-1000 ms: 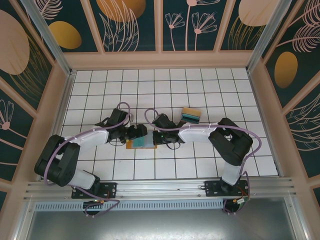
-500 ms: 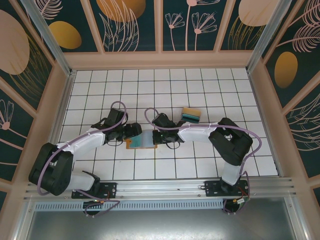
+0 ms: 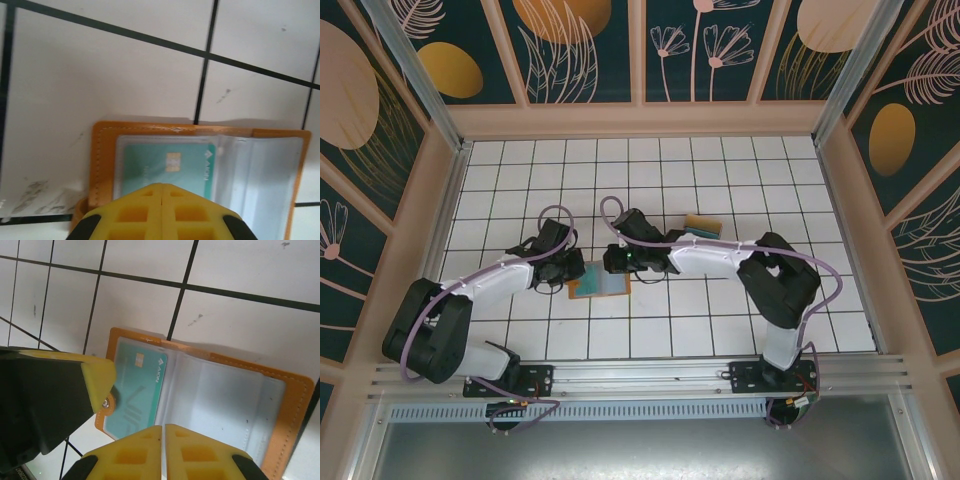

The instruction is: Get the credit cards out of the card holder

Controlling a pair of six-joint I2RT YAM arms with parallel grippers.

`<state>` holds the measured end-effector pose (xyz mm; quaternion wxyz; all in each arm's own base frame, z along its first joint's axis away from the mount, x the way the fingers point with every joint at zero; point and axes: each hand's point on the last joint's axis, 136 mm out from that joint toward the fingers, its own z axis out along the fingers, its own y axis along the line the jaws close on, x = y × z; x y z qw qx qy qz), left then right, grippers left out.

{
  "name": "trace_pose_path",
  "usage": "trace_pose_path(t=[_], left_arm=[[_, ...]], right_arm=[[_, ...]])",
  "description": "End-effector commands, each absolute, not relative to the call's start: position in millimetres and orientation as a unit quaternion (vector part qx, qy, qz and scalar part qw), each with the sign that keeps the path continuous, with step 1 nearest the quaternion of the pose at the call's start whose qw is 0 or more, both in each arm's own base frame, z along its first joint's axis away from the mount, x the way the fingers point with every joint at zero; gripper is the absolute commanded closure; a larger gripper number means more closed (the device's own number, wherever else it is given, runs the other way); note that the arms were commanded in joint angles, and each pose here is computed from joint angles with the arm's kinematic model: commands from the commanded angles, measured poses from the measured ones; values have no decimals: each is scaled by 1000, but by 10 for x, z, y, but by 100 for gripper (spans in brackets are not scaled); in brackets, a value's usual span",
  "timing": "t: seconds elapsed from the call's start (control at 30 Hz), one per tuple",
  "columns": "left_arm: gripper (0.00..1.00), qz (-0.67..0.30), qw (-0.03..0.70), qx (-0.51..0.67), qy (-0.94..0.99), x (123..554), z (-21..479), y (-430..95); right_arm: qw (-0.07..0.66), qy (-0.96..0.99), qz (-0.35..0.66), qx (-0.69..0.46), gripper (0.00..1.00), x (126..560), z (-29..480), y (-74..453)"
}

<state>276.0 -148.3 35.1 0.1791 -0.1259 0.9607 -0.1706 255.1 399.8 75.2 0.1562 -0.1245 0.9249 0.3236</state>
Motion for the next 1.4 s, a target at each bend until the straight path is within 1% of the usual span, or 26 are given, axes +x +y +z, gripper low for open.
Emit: trace_pose_path(t=[0.0, 0.17, 0.37, 0.63, 0.83, 0.93, 1.37], left_arm=[[95, -126, 176, -145, 965, 2705, 277, -1301], [97, -118, 171, -151, 966, 2681, 231, -1263], [98, -124, 158, -148, 968, 2640, 167, -1291], [100, -126, 133, -147, 972, 2581, 54, -1318], [100, -139, 129, -145, 971, 2562, 46, -1363], [100, -148, 130, -144, 970, 2556, 54, -1387], [100, -156, 128, -145, 969, 2531, 59, -1401]], right_arm=[[140, 919, 347, -123, 89, 2550, 770, 4128], [130, 921, 347, -121, 85, 2564, 742, 4181], [118, 917, 358, -129, 85, 2556, 731, 4283], [84, 919, 361, -133, 85, 2519, 593, 4369], [63, 925, 354, -123, 84, 2497, 471, 4341], [56, 927, 353, -117, 82, 2489, 425, 4319], [29, 936, 336, -100, 82, 2447, 231, 4244]])
